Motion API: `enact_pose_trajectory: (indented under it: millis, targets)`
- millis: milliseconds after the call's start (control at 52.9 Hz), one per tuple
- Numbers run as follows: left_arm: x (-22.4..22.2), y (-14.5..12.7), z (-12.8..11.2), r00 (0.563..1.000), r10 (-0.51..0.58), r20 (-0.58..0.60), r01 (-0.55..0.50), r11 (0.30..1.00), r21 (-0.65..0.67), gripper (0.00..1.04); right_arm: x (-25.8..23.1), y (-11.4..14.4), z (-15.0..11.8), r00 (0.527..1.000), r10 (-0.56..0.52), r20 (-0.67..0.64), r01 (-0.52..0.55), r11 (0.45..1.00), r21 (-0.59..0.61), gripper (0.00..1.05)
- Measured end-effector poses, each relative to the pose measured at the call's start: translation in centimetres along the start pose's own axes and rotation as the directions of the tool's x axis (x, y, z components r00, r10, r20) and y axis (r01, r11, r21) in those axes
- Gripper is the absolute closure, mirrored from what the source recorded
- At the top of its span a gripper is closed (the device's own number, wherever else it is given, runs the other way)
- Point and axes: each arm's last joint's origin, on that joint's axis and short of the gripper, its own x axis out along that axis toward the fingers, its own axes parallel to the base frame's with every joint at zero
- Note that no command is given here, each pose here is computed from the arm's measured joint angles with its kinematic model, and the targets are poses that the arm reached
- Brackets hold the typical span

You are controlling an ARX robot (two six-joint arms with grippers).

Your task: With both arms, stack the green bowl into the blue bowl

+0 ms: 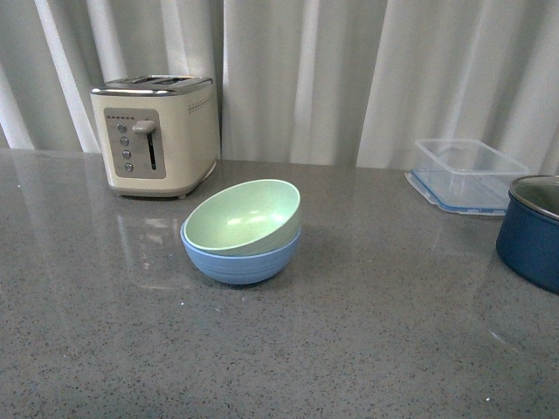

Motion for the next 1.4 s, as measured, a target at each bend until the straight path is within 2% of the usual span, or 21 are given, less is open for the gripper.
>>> enact_pose_trajectory:
  millis: [340,1398]
  targets:
    - [0.0,0.0,0.0,1.000,0.000,0.000,0.000,1.000,0.000,0.07,-2.8,-0.2,-1.7,1.000,-0.007,-0.009,0.007,1.000,0.000,1.04]
    - [0.0,0.0,0.0,1.000,0.000,0.000,0.000,1.000,0.000,0.07,-6.7,-0.2,-1.0,1.000,-0.006,0.021,0.006,1.000,0.000,1.04]
